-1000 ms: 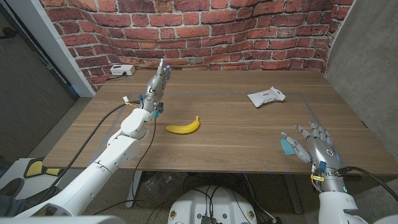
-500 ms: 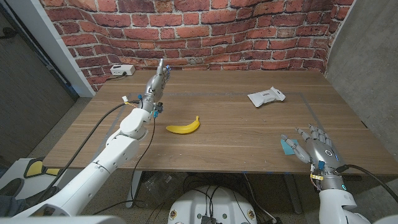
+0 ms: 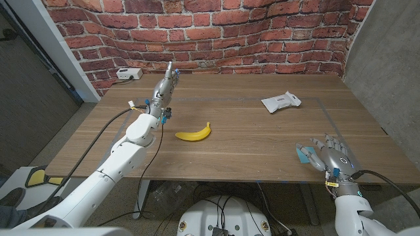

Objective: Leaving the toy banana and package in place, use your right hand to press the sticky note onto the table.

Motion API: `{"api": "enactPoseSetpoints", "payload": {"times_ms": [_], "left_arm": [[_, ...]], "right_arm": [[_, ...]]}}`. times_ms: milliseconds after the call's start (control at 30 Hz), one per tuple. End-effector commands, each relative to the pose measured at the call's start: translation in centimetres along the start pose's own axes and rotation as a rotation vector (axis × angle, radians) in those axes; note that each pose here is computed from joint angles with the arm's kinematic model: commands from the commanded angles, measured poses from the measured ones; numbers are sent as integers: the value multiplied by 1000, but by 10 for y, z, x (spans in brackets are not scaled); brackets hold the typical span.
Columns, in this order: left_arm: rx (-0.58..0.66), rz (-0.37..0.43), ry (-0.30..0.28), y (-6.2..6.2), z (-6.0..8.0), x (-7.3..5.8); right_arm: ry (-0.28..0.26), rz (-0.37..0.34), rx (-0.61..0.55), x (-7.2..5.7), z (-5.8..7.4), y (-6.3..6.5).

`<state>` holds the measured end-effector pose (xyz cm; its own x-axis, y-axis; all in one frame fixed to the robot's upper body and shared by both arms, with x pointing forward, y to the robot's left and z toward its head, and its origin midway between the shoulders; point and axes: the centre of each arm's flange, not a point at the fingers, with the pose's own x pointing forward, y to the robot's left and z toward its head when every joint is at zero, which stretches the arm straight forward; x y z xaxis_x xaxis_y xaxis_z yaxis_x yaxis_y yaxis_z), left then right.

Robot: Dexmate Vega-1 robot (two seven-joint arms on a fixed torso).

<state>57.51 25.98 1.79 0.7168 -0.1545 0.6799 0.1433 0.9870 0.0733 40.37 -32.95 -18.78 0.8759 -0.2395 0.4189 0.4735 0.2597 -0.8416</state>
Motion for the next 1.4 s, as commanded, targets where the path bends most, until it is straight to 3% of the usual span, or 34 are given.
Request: {"api": "enactPoseSetpoints", "payload": {"times_ms": [33,367,1400], "left_arm": [[7,12,4,3,1,-2],[11,8,10,2,1,-1],[10,2,31,1,-4,5]], "right_arm": [[31,46,5,10,-5,14],[26,67,17,12,-3,24],[37,119,26,12,-1,37]]}}
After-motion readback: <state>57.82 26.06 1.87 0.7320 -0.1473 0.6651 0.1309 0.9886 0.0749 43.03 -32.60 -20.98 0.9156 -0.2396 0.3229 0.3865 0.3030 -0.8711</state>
